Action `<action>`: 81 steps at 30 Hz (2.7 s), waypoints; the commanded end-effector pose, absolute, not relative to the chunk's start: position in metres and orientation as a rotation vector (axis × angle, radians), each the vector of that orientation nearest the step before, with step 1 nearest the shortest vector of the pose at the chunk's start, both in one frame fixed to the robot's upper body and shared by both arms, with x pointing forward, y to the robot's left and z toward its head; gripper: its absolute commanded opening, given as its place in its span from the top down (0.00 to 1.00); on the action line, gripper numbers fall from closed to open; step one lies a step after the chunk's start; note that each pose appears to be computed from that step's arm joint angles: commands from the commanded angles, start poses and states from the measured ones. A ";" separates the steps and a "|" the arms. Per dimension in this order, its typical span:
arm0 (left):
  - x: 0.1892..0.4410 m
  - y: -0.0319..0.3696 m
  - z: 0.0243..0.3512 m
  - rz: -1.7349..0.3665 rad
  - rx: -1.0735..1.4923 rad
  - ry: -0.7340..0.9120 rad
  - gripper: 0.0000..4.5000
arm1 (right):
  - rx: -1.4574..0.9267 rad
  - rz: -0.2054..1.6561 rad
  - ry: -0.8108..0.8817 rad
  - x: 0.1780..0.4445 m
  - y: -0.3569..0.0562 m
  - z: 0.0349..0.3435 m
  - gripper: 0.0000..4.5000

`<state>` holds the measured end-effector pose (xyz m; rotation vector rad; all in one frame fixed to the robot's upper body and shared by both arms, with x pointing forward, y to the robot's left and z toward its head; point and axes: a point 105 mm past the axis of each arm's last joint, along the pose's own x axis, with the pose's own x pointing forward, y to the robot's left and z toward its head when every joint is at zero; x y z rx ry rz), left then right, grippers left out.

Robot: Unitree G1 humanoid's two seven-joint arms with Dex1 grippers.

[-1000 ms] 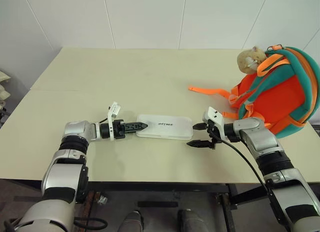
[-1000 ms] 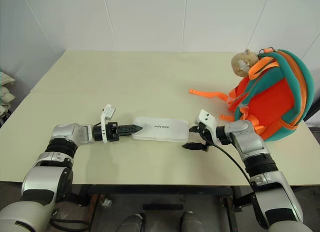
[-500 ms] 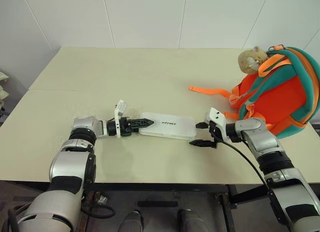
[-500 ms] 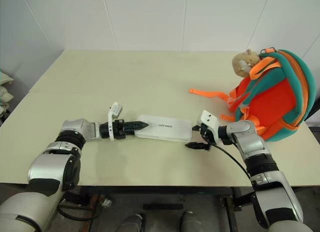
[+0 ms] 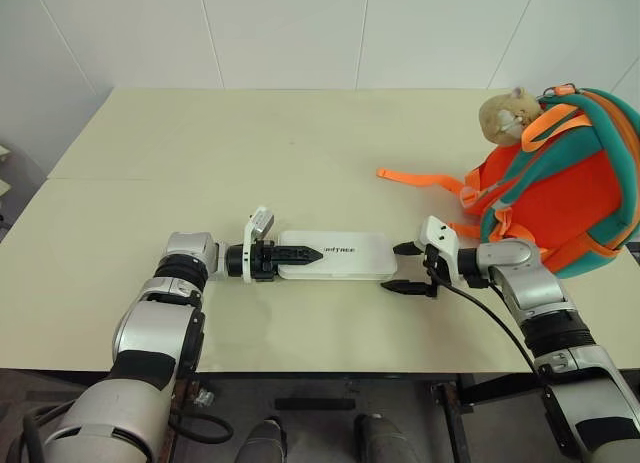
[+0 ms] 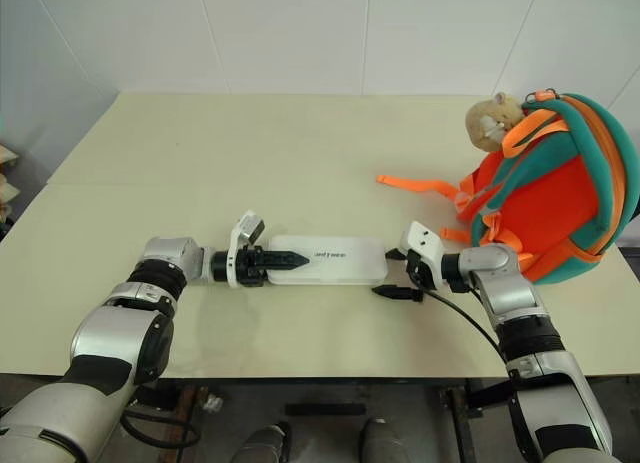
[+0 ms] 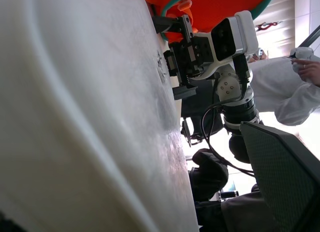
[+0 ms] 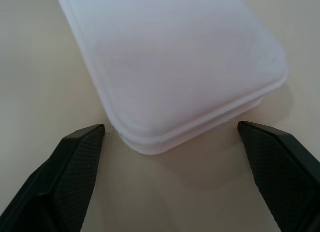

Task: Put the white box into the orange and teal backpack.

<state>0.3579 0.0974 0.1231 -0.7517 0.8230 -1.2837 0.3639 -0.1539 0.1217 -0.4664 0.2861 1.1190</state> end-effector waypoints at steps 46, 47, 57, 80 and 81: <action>0.320 0.157 0.162 -1.340 -0.353 0.315 0.70 | -0.184 0.205 0.012 0.324 -0.233 0.252 0.00; 0.320 0.158 0.162 -1.336 -0.351 0.318 0.70 | -0.181 0.217 0.019 0.319 -0.232 0.253 0.00; 0.326 0.149 0.164 -1.355 -0.356 0.312 0.70 | -0.168 0.116 0.009 0.317 -0.246 0.254 0.00; 0.319 0.169 0.173 -1.251 -0.342 0.215 0.70 | -0.167 -0.122 -0.126 0.429 -0.275 0.237 0.09; 0.319 0.169 0.173 -1.245 -0.343 0.211 0.70 | -0.166 -0.110 -0.144 0.432 -0.273 0.236 0.14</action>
